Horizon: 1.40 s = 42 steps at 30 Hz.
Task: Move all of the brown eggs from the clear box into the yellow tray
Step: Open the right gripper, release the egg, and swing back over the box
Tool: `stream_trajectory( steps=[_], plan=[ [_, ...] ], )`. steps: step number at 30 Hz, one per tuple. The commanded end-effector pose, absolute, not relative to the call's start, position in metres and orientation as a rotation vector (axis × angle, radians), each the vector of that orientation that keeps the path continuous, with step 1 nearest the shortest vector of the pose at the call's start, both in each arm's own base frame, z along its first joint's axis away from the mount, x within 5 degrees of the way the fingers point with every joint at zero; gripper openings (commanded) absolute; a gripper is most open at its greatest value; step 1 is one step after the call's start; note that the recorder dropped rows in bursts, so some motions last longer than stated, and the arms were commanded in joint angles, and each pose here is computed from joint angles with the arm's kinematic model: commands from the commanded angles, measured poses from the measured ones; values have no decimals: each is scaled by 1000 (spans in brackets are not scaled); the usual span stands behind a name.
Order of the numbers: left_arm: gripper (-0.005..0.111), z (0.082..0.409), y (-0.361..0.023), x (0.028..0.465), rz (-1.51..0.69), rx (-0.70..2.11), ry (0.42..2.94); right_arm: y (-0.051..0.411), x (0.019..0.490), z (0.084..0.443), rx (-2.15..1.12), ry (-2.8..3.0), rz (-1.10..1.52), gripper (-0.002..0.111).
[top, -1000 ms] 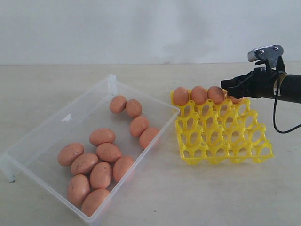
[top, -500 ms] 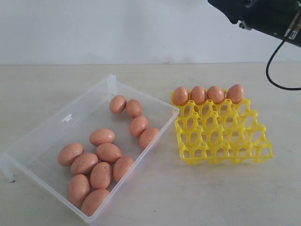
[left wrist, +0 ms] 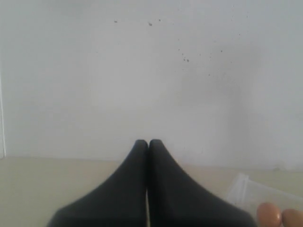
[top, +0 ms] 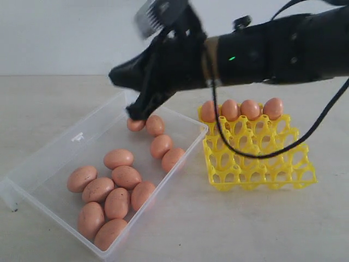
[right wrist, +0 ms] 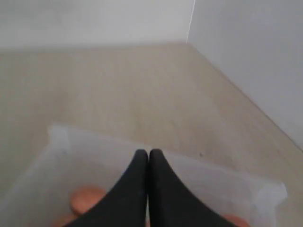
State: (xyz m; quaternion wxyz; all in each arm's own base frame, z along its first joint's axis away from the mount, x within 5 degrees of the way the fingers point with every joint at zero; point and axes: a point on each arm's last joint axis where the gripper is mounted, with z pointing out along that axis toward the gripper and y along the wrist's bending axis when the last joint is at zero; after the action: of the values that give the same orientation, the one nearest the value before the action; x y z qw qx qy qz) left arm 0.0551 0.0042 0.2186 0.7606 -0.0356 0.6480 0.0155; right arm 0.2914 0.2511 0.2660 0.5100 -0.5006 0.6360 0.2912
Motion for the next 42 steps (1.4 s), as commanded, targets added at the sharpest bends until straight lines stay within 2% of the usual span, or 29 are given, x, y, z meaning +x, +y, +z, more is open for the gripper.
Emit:
stream_trajectory(
  steps=[1, 3, 5, 10, 15, 19, 21, 22, 24, 25, 28, 33, 42],
  plan=[
    [-4, 214, 4, 56, 28, -76, 1469, 274, 275, 254, -1230, 1661, -91, 0],
    [-4, 212, 4, 56, 27, -77, 1499, 271, 274, 258, -1136, 1696, -382, 0],
    [-4, 209, 4, 56, 26, -78, 1531, 274, 270, 260, -1159, 1707, -453, 0],
    [-4, 201, 4, 56, 23, -80, 1613, 288, 267, 263, -1362, 1900, -294, 0],
    [-4, 197, 3, 56, 22, -81, 1657, 305, 270, 263, -1671, 2141, -16, 0],
    [-4, 195, 3, 56, 21, -82, 1679, 327, 289, 265, -1556, 2219, 75, 1],
    [-4, 194, 3, 56, 21, -82, 1688, 335, 297, 257, -1543, 2238, 74, 8],
    [-4, 194, 3, 56, 21, -82, 1692, 340, 301, 251, -1549, 2247, 71, 16],
    [-4, 194, 3, 56, 21, -82, 1697, 346, 307, 235, -1563, 2266, 63, 38],
    [-4, 193, 3, 56, 21, -82, 1699, 350, 309, 223, -1581, 2281, 54, 53],
    [-4, 192, 3, 55, 20, -83, 1712, 354, 313, 196, -1705, 2262, 17, 76],
    [-4, 191, 3, 55, 20, -83, 1722, 354, 314, 176, -1746, 2302, -7, 73],
    [-4, 191, 3, 55, 20, -83, 1722, 360, 318, 176, -1711, 2243, 18, 73]
  ],
)
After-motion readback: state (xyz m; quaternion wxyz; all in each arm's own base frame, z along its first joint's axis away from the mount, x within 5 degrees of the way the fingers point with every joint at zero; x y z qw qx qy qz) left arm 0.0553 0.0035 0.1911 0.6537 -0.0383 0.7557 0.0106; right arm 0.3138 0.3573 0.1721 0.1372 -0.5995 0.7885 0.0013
